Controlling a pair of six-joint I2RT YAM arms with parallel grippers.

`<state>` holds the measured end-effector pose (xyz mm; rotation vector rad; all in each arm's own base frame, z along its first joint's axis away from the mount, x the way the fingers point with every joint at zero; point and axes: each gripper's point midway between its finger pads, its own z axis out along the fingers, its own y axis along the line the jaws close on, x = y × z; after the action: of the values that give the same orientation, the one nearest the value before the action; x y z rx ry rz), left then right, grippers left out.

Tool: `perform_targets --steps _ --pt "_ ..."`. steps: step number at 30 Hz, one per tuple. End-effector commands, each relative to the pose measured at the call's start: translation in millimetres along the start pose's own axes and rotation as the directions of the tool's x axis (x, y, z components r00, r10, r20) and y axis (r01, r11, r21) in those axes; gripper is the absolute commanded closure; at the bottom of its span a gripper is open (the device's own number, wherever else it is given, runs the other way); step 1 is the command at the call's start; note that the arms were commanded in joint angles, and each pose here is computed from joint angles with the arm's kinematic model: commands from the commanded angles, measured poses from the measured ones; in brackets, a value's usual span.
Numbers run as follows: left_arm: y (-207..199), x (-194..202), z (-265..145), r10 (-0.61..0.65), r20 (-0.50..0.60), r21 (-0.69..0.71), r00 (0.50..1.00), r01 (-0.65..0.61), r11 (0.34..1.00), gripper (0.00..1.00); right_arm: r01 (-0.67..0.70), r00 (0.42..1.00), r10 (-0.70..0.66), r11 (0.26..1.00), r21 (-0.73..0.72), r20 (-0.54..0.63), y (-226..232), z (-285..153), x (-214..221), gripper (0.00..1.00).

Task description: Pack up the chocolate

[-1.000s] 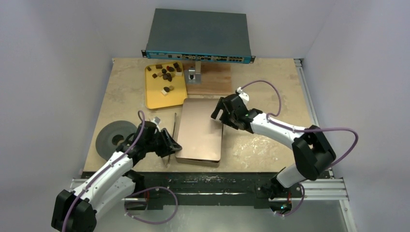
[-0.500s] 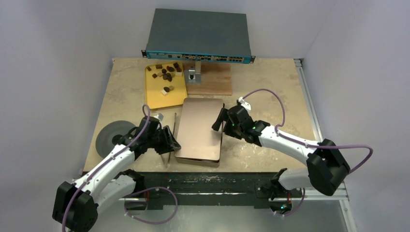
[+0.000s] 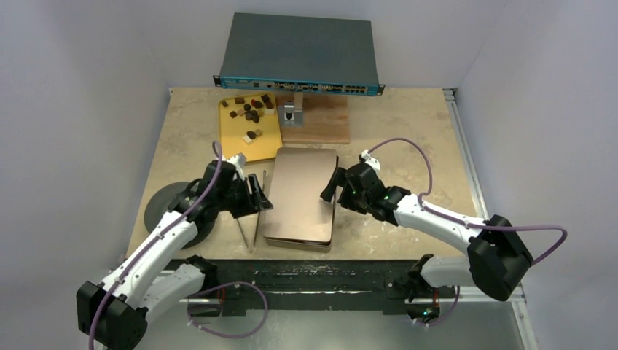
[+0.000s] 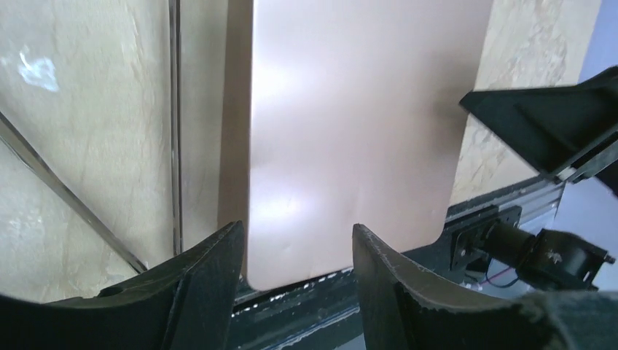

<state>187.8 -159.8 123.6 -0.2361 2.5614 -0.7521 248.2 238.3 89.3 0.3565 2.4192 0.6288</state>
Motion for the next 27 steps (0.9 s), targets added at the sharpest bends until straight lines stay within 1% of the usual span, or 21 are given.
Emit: perform_targets --steps 1,4,7,11,13,15,20,24,27 --pt "-10.0 -41.8 -10.9 0.029 0.109 -0.044 0.994 -0.024 0.999 0.44 -0.003 0.998 0.008 0.997 -0.072 0.06 25.2 -6.3 -23.7 0.05" --pt "-9.3 -75.9 -4.2 -0.01 0.175 -0.065 0.984 0.022 0.998 0.49 -0.008 0.997 0.015 0.996 -0.084 0.078 24.4 -0.6 -33.9 0.04" --pt "-1.9 -104.9 10.9 -0.053 0.193 -0.103 0.98 0.074 0.992 0.57 -0.023 0.995 0.034 0.992 -0.123 0.09 24.1 6.1 -49.6 0.04" --pt "8.4 -133.2 36.7 -0.09 0.2 -0.152 0.976 0.122 0.981 0.67 -0.028 0.992 0.047 0.987 -0.156 0.121 27.1 14.3 -70.5 0.05" --pt "10.8 -142.4 49.7 -0.107 0.188 -0.167 0.976 0.139 0.976 0.73 -0.036 0.99 0.058 0.986 -0.165 0.126 27.4 19.7 -77.3 0.07" --pt "12.2 -148.4 63.2 -0.12 0.166 -0.179 0.979 0.15 0.972 0.77 -0.046 0.989 0.069 0.983 -0.179 0.127 26.7 25.6 -82.8 0.09" --pt "13.8 -158.9 86.7 -0.143 0.139 -0.197 0.98 0.169 0.966 0.79 -0.054 0.984 0.082 0.983 -0.178 0.155 24.5 37.6 -98.1 0.14" --pt "16.0 -164.8 100.8 -0.154 0.118 -0.216 0.981 0.176 0.96 0.79 -0.057 0.986 0.081 0.986 -0.158 0.148 22.1 50.3 -101.4 0.17" --pt "13.9 -169.4 107.8 -0.15 0.108 -0.21 0.983 0.17 0.963 0.79 -0.055 0.988 0.078 0.984 -0.169 0.133 25.0 55.3 -100.6 0.2"
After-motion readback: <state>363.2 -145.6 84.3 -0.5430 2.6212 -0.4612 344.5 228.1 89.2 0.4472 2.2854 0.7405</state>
